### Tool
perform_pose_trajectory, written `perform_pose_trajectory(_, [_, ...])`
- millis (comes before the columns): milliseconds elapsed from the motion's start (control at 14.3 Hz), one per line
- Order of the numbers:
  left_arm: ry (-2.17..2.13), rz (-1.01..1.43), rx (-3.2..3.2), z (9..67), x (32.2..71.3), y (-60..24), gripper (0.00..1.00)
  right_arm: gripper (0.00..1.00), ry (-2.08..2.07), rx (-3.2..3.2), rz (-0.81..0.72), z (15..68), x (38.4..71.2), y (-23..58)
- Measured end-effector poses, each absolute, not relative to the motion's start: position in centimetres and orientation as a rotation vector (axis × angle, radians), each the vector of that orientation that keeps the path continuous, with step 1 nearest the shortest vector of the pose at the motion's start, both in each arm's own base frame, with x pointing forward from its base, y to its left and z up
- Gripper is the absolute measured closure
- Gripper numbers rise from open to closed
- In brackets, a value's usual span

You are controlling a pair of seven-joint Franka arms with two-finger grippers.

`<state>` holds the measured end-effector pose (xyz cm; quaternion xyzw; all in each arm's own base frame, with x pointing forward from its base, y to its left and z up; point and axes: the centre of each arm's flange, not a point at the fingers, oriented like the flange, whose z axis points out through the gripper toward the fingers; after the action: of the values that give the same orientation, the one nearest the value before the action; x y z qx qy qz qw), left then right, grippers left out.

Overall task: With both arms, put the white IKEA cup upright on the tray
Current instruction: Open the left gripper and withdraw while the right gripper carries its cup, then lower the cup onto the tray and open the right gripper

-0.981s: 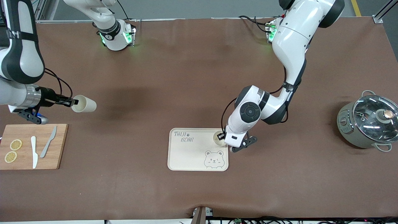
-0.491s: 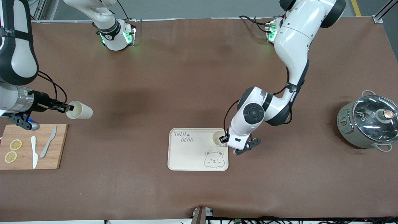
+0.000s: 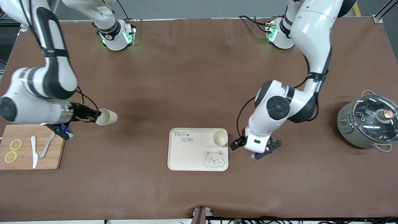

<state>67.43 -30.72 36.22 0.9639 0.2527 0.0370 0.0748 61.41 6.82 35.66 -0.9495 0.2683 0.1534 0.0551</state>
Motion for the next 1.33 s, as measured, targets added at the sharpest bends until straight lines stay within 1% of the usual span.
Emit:
perform_pose_trajectory(140, [0.759,0.120,2.901,39.3,67.9,-27.9,0.00,0.96,0.783,-2.887,0.398,34.0,61.9,11.4])
perform_pose_trajectory(280, [0.750,0.123,2.912,41.4,68.1,-25.6,0.00,0.96,0.743,-2.878,0.365,32.4,62.0,15.1])
perform_pose_trajectory(421, [0.709,0.117,2.938,43.2,68.1,-23.5,0.00,0.96,0.801,-2.810,0.317,31.0,62.1,19.1])
perform_pose_trajectory(631, [0.628,0.100,2.984,46.5,67.9,-19.4,0.00,0.96,0.889,-2.758,0.312,29.1,61.8,25.3])
perform_pose_trajectory(771, [0.565,0.098,3.008,48.2,67.7,-16.9,0.00,0.96,1.003,-2.726,0.305,28.8,62.1,28.6])
perform_pose_trajectory(1051, [0.474,0.132,3.030,51.4,67.4,-12.5,0.00,0.96,1.150,-2.668,0.286,28.5,62.9,32.8])
perform_pose_trajectory(1332, [0.408,0.168,3.048,53.0,67.7,-6.3,0.00,0.96,1.160,-2.629,0.141,27.4,63.9,34.1])
